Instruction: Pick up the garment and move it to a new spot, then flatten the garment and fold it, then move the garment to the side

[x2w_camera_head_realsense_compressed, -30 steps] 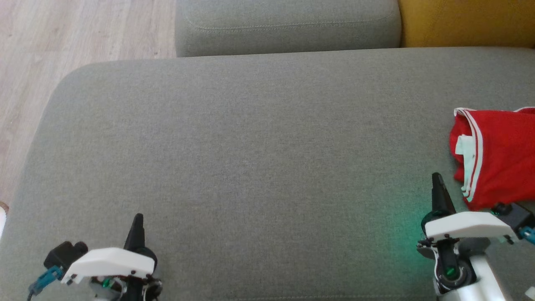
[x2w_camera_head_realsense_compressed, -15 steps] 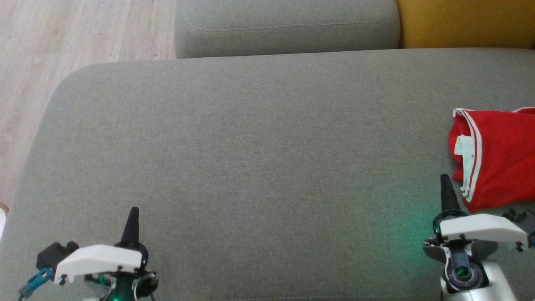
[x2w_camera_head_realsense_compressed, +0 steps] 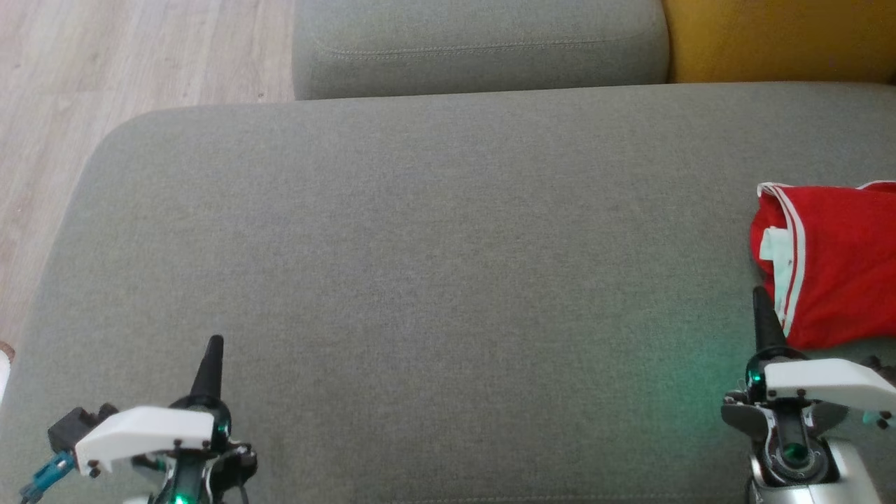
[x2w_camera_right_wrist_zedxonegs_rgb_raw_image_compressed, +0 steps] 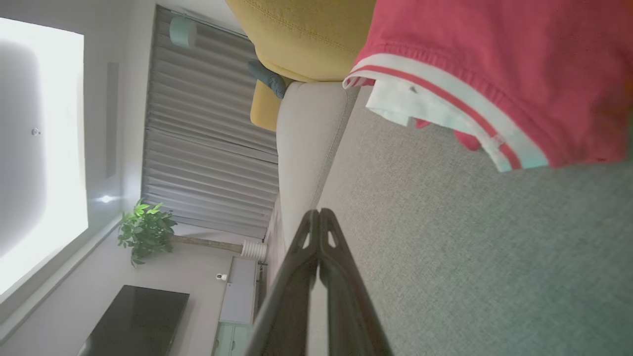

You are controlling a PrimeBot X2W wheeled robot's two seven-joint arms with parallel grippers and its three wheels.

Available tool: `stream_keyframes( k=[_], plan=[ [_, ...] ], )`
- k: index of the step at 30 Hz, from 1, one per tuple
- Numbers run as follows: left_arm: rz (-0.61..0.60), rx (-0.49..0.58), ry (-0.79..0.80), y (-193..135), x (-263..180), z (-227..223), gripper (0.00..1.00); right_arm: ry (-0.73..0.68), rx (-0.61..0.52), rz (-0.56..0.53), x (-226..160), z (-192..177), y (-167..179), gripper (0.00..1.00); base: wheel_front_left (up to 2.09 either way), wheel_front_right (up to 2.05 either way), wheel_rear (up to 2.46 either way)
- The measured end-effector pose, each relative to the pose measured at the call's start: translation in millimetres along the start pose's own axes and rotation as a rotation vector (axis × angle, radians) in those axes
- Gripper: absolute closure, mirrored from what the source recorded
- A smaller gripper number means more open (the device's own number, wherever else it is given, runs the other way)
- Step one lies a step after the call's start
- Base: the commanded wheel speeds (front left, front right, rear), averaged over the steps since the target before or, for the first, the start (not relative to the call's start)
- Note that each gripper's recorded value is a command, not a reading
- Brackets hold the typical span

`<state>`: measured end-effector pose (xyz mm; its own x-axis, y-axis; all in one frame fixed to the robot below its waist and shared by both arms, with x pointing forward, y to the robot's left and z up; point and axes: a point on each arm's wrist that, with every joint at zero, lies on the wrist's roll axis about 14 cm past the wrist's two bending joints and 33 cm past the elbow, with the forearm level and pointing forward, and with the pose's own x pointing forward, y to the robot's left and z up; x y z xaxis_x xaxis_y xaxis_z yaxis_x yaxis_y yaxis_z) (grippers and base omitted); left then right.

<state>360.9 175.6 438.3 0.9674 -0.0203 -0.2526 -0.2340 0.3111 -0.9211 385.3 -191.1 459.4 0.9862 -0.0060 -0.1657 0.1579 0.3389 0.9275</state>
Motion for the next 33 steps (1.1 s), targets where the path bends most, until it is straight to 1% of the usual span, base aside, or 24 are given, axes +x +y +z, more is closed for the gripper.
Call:
stream_keyframes(
  k=[9,15,29,33],
  plan=[
    [-0.032,-0.101,-0.003,-6,0,5,1.00,-0.012,0.108,0.030,0,7,8,1.00,0.00,0.00,0.00],
    [-0.066,-0.166,-0.007,-15,2,10,1.00,-0.022,0.179,0.029,-5,11,5,1.00,0.00,0.00,0.00],
    [-0.140,-0.316,-0.017,-28,2,20,1.00,-0.035,0.344,0.086,-8,22,17,1.00,0.00,0.00,0.00],
    [-0.144,-0.325,-0.019,-30,2,21,1.00,-0.038,0.353,0.092,-8,23,18,1.00,0.00,0.00,0.00]
  ],
)
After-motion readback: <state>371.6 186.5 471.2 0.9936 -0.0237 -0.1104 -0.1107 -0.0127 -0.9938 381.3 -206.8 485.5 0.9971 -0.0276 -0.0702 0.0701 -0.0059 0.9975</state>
